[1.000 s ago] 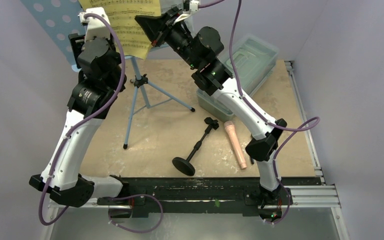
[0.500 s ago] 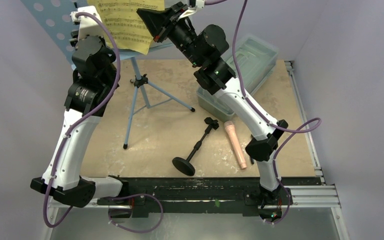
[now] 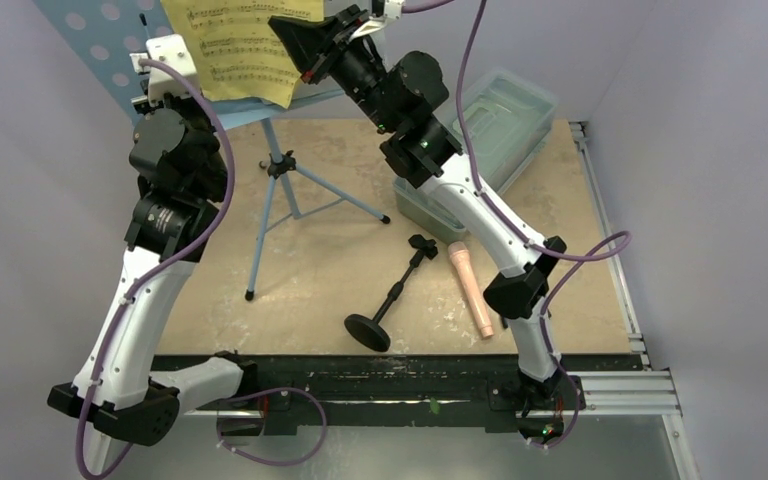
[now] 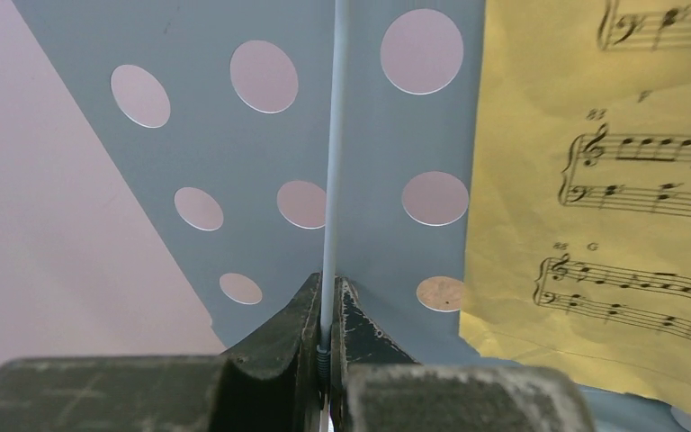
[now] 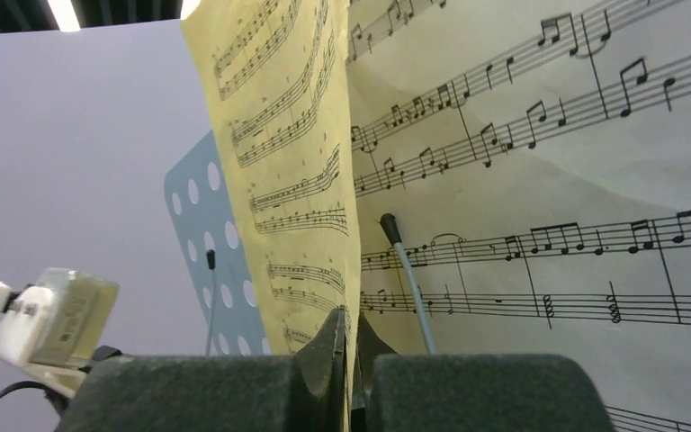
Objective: Set up the instrument practice props
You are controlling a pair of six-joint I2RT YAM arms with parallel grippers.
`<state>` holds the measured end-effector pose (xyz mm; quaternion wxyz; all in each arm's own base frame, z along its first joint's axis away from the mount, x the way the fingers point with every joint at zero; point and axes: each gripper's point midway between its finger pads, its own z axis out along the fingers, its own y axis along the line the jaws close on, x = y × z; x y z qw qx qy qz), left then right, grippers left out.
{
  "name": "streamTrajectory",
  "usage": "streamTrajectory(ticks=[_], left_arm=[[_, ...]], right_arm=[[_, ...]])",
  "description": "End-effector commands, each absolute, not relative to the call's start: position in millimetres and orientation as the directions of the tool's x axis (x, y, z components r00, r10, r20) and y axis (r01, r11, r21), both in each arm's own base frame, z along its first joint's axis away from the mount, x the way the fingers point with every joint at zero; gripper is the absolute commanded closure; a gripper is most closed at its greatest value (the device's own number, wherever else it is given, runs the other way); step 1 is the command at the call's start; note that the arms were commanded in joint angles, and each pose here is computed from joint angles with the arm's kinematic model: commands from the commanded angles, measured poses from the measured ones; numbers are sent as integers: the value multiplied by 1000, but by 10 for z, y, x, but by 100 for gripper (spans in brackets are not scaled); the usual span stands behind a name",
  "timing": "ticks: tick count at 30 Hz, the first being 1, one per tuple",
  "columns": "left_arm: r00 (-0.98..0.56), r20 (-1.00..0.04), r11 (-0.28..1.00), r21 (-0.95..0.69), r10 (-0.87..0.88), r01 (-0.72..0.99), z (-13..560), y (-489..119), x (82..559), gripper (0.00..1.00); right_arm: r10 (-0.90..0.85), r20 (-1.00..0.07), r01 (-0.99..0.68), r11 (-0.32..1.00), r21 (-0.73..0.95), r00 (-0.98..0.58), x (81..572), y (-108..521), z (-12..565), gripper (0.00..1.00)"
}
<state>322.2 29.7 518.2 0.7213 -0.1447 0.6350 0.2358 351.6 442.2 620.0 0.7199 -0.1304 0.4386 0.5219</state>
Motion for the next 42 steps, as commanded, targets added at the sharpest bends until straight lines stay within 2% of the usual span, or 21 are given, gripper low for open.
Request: streamTrajectory(ticks=[1,6,26,32,42], left_arm=[[268,-956,863,-33,120,-504,5560,384,2951,100],[311,-943,879,-45,119,-475,5638,350,2931,100],[268,-955,904,-1,126,-427,5518,237,3040,100],[294,-951,909,-31,101,-416,5542,258,2945,100],[346,-937,926,-78,59,-368,5649,246,2803,100]], right_arm=[[673,-730,-889,398,225,116,3392,4374,6413,100],[678,-725,-905,375,201,120,3343,4475,6393,100],[670,-717,-960,281,5,192,2770,4992,6293,100],[658,-723,-949,316,8,212,2847,5001,6234,100],[672,-714,-963,268,-13,197,2859,5094,6168,100]])
